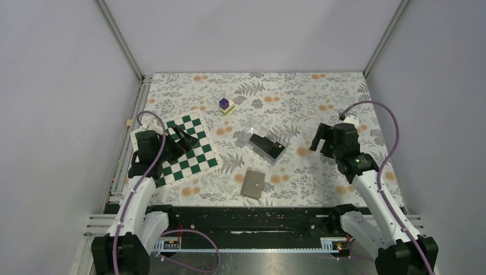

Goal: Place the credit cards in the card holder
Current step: Reset both arms

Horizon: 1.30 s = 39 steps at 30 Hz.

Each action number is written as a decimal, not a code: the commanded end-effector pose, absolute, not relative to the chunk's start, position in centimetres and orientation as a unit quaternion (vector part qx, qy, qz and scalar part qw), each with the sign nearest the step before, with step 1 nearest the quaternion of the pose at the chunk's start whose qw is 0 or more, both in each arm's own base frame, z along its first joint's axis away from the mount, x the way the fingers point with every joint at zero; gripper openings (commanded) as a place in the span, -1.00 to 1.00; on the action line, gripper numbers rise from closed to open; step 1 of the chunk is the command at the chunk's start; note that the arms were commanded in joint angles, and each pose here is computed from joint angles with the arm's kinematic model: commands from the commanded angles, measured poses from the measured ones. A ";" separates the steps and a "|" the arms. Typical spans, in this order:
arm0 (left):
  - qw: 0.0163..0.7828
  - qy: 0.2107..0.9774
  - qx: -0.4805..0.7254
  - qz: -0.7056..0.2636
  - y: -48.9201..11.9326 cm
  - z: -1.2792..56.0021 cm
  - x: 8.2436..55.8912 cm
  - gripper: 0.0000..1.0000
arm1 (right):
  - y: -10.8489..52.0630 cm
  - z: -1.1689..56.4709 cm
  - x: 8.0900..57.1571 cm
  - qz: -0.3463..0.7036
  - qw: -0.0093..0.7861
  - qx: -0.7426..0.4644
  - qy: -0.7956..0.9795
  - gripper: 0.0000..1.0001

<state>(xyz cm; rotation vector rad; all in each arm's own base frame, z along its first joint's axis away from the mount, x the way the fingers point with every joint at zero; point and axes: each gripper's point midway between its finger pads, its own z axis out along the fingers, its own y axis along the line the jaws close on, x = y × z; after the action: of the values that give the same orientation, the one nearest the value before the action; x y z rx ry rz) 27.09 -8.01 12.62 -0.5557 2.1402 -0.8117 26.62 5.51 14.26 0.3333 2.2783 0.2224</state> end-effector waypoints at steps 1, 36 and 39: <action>0.511 0.832 -0.168 -0.139 -1.8 16.2 29.3 0.97 | -1.7 15.3 28.1 -0.089 0.504 0.175 0.841 0.99; 0.692 0.722 0.015 -0.025 -1.7 12.5 36.9 0.98 | -2.6 9.5 36.3 -0.044 0.637 0.116 0.761 0.99; 0.692 0.722 0.014 -0.024 -1.6 12.6 36.9 0.97 | -2.5 9.4 36.4 -0.043 0.637 0.112 0.762 0.99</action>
<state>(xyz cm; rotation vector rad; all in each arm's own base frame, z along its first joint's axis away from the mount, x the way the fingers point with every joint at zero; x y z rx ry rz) 36.05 -1.57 9.89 -0.0002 1.7042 -0.0715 35.51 -2.64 7.39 0.2539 1.8239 -0.1255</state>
